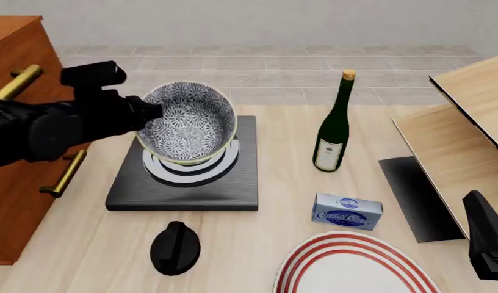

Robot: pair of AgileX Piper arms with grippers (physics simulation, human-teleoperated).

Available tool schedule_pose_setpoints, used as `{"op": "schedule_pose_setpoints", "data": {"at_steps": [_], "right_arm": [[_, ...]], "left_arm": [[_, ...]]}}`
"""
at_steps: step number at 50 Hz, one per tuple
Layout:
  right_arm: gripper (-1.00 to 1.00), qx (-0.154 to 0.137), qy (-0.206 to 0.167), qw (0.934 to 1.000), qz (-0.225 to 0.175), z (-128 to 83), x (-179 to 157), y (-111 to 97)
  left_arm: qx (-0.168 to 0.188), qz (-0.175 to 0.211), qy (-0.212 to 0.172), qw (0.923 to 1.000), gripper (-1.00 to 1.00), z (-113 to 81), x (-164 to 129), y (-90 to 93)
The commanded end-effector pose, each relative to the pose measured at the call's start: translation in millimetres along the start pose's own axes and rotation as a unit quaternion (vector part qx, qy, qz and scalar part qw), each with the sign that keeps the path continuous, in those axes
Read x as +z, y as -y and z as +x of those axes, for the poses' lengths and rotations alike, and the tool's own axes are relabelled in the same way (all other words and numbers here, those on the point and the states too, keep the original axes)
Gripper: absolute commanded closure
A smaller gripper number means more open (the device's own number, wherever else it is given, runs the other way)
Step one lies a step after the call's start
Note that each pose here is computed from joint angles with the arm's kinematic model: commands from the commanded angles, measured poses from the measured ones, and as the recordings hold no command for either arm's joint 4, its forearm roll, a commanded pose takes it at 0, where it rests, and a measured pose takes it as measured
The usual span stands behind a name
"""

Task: Put the bowl on the stove.

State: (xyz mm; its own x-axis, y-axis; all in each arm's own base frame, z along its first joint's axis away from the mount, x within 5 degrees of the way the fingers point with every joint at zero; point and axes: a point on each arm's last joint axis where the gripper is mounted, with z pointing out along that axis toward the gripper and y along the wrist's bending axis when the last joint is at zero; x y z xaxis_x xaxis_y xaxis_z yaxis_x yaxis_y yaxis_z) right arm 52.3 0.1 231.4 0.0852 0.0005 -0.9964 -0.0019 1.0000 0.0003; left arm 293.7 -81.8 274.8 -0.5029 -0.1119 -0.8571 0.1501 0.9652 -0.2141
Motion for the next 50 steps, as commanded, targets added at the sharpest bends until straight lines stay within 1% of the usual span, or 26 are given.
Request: {"op": "schedule_pose_setpoints", "data": {"at_steps": [1,2,3,4,8,27,36,50], "right_arm": [[-1.00,0.000,0.000,1.0000,0.000,0.0,0.0,0.0],[-1.00,0.000,0.000,1.0000,0.000,0.0,0.0,0.0],[-1.00,0.000,0.000,1.0000,0.000,0.0,0.0,0.0],[-1.00,0.000,0.000,1.0000,0.000,0.0,0.0,0.0],[-1.00,0.000,0.000,1.0000,0.000,0.0,0.0,0.0],[-1.00,0.000,0.000,1.0000,0.000,0.0,0.0,0.0],[-1.00,0.000,0.000,1.0000,0.000,0.0,0.0,0.0],[-1.00,0.000,0.000,1.0000,0.000,0.0,0.0,0.0]], "left_arm": [[-0.024,-0.006,-0.004,0.9997,1.00,1.5,11.9,-4.4],[-0.024,-0.006,-0.004,0.9997,1.00,1.5,11.9,-4.4],[-0.040,-0.008,-0.021,0.9989,1.00,6.6,18.6,-3.2],[-0.028,-0.008,-0.008,0.9995,1.00,2.3,14.7,-5.0],[-0.035,-0.012,-0.015,0.9992,1.00,5.5,19.3,-7.5],[-0.029,-0.030,-0.005,0.9991,1.00,2.6,28.6,-22.3],[-0.030,-0.033,-0.006,0.9990,1.00,7.0,36.2,-26.0],[-0.023,-0.033,-0.007,0.9992,1.00,11.1,41.6,-26.6]]}}
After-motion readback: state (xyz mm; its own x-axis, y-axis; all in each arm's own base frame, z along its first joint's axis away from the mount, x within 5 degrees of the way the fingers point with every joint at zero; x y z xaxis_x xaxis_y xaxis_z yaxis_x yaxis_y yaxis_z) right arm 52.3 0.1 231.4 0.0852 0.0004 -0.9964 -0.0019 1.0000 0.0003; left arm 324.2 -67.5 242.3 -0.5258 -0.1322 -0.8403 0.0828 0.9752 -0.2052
